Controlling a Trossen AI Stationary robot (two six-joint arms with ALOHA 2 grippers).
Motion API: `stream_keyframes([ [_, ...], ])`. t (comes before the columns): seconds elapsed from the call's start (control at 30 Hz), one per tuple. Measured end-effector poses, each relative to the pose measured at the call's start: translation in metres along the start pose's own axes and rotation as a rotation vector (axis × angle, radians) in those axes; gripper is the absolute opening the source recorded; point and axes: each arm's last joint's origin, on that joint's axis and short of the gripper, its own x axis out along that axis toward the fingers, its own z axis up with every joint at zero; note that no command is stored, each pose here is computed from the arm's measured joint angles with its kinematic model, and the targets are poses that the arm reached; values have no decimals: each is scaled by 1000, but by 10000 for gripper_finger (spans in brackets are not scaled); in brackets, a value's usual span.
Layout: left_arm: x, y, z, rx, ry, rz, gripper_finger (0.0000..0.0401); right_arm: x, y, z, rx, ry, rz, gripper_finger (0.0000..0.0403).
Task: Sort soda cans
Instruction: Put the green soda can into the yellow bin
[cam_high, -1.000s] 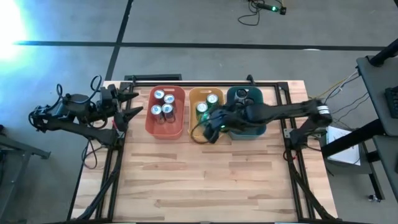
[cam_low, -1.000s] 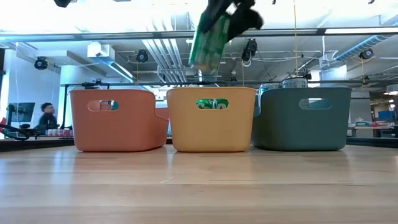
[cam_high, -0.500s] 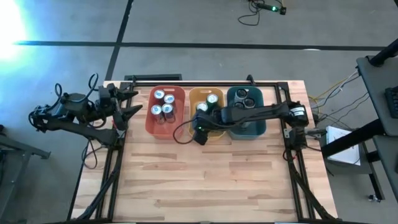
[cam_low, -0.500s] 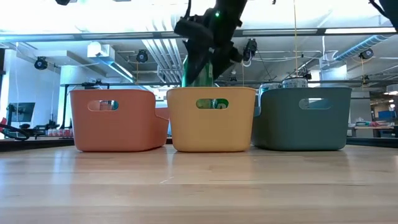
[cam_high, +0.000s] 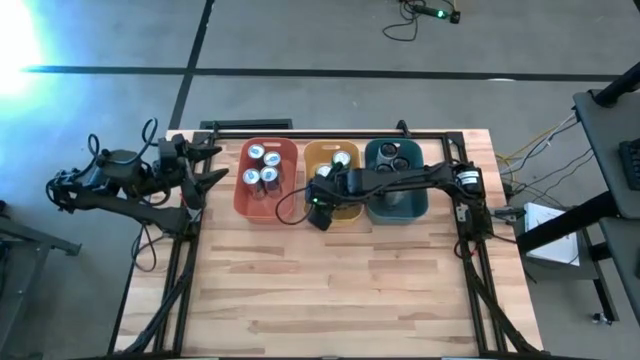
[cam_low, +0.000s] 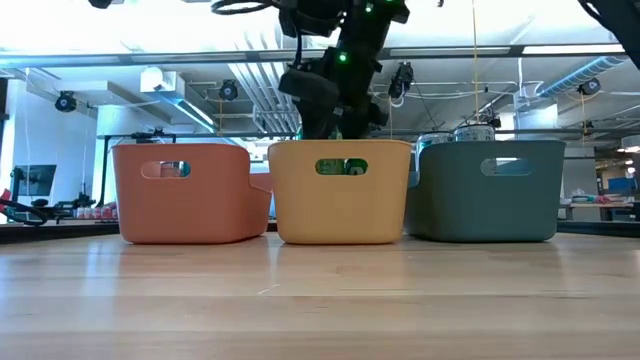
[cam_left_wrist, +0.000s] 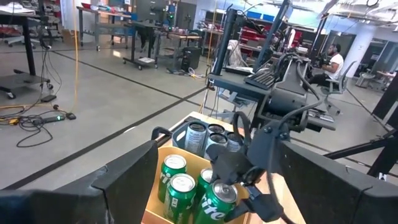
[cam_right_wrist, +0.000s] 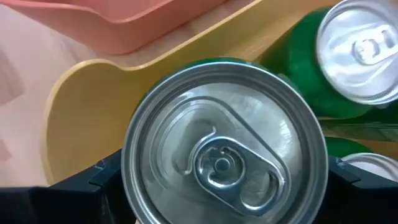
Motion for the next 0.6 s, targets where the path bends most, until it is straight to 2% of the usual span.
stream_keyframes([
  [0.1, -1, 0, 0, -11, -2, -1, 316, 6, -3, 0, -1, 32, 35, 318],
  [0.3, -4, 1, 1, -35, 1, -55, 316, 14, -5, -4, -12, 72, 21, 333],
  [0.6, -13, 6, 3, -52, -25, -69, 316, -2, -9, 0, -6, 34, 33, 336],
])
